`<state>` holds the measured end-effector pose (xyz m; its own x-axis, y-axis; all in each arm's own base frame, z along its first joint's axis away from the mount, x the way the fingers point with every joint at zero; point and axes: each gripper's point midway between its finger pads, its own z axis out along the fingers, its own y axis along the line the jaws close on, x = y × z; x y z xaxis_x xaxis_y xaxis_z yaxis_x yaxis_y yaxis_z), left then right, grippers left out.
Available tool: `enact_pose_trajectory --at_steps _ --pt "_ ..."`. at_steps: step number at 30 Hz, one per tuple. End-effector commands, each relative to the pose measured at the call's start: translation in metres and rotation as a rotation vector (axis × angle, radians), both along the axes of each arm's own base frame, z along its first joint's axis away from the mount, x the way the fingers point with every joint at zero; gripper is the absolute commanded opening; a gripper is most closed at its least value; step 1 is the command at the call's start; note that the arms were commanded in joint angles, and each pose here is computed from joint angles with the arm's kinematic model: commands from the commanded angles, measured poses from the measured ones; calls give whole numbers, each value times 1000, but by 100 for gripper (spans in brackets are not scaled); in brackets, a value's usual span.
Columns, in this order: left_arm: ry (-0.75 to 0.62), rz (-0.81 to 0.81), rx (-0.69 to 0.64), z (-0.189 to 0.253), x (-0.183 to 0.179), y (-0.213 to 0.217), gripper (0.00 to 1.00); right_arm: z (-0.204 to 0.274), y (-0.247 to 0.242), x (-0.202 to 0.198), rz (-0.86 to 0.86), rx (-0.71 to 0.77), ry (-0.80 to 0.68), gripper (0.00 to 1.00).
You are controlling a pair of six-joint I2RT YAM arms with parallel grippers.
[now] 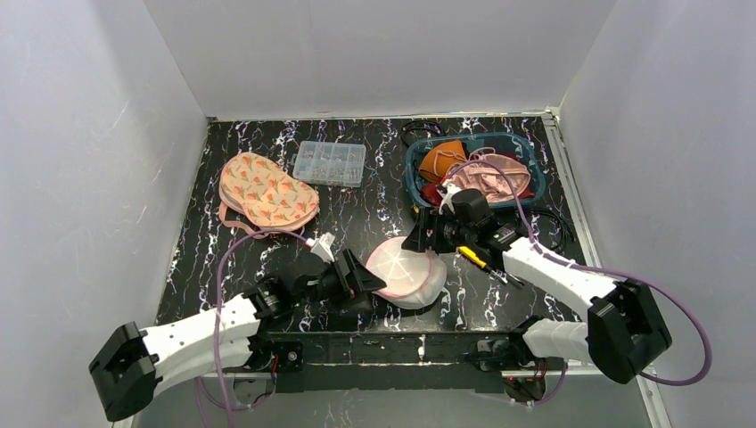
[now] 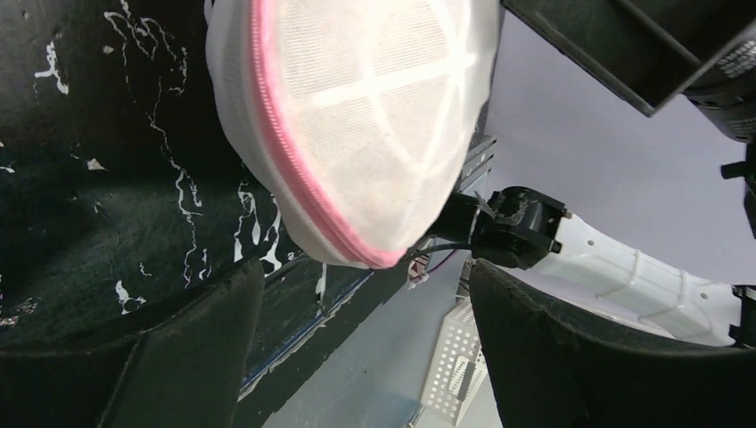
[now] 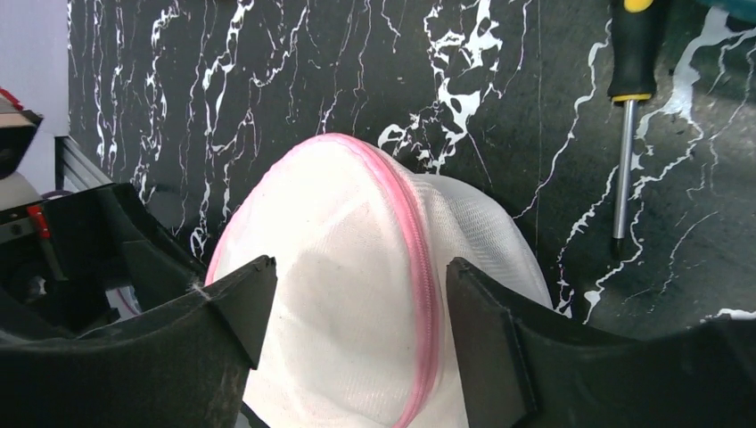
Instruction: Unzip the laundry bag and remove the bra
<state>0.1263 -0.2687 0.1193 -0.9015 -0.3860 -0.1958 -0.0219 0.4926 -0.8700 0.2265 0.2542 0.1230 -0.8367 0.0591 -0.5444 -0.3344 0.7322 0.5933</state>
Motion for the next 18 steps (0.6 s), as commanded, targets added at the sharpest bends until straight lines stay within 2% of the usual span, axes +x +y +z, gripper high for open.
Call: enact_pose_trajectory --at_steps 1,5,9,13,18 --pt "22 -28 -18 -2 -2 -12 81 2 7 -2 30 53 -7 73" --pt "12 -5 6 -7 7 -15 77 -2 8 -10 3 118 26 53" --pt "-3 -1 20 -6 15 -22 65 -7 5 -21 -49 194 59 38" --pt "-18 12 25 -5 21 -24 50 -3 2 -30 -97 273 73 32" --pt "-25 11 27 -4 22 -26 33 3 8 -43 -113 354 84 30"
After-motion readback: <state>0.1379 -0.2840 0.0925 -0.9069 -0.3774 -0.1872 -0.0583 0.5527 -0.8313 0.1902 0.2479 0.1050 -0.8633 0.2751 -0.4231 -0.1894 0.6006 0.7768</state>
